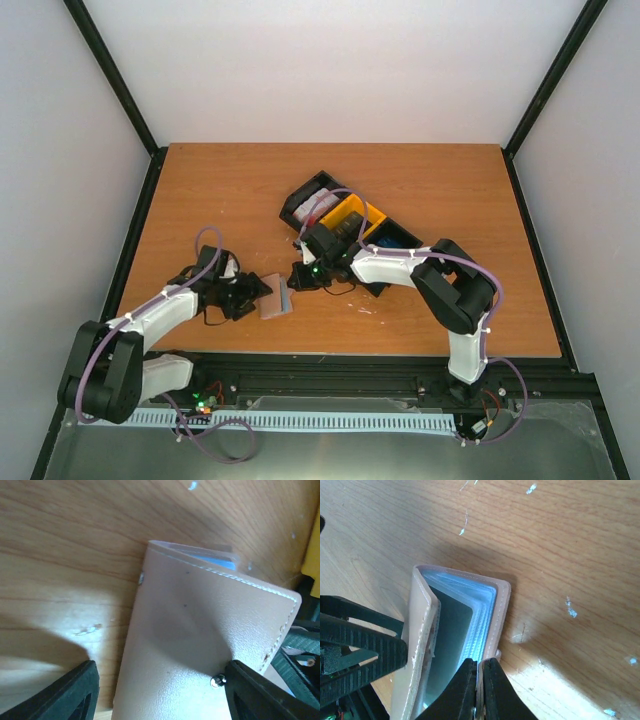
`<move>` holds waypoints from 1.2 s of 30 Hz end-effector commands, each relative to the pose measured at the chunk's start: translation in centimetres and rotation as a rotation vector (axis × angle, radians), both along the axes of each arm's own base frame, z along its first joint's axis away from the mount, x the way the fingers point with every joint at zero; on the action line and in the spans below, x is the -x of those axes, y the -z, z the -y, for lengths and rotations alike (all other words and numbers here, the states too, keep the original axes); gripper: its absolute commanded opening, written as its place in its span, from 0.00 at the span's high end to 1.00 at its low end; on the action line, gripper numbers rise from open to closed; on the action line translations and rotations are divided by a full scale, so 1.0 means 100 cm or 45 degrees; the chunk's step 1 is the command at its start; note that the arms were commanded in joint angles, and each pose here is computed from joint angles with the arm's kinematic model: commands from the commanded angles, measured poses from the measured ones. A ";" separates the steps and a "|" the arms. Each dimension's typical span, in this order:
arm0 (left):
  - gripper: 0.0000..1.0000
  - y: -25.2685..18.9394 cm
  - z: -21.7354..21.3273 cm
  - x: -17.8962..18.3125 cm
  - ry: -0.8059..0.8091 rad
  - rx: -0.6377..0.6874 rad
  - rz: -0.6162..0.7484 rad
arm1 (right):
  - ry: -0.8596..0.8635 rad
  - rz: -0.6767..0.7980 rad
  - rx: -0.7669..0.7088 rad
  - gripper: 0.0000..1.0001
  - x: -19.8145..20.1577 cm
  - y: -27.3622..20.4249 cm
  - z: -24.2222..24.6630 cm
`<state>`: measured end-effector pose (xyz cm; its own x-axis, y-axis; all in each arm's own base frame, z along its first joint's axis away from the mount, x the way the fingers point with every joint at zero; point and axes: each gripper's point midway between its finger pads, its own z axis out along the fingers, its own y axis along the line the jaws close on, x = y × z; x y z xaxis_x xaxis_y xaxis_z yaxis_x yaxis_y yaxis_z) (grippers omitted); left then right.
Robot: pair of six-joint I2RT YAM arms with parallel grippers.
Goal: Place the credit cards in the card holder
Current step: Close the card holder at the center of the board.
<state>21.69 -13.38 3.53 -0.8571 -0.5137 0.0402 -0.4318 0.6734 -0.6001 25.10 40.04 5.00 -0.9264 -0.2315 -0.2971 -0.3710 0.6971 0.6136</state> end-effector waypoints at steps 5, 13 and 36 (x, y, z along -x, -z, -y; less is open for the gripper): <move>0.37 -0.008 0.016 0.003 0.113 0.128 0.079 | -0.004 0.037 -0.031 0.93 -0.007 -0.014 -0.006; 0.50 0.002 0.016 0.000 0.054 0.114 0.031 | -0.085 0.020 -0.115 0.92 0.006 -0.021 -0.011; 0.31 -0.012 0.033 -0.015 0.115 -0.004 0.022 | -0.022 -0.059 0.187 0.92 0.008 0.027 0.000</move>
<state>23.30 -16.97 3.85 -0.8885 -0.4532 0.0724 -0.4004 0.6883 -0.6050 24.78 40.33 3.71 -0.9275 -0.2666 -0.2619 -0.3714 0.7355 0.5666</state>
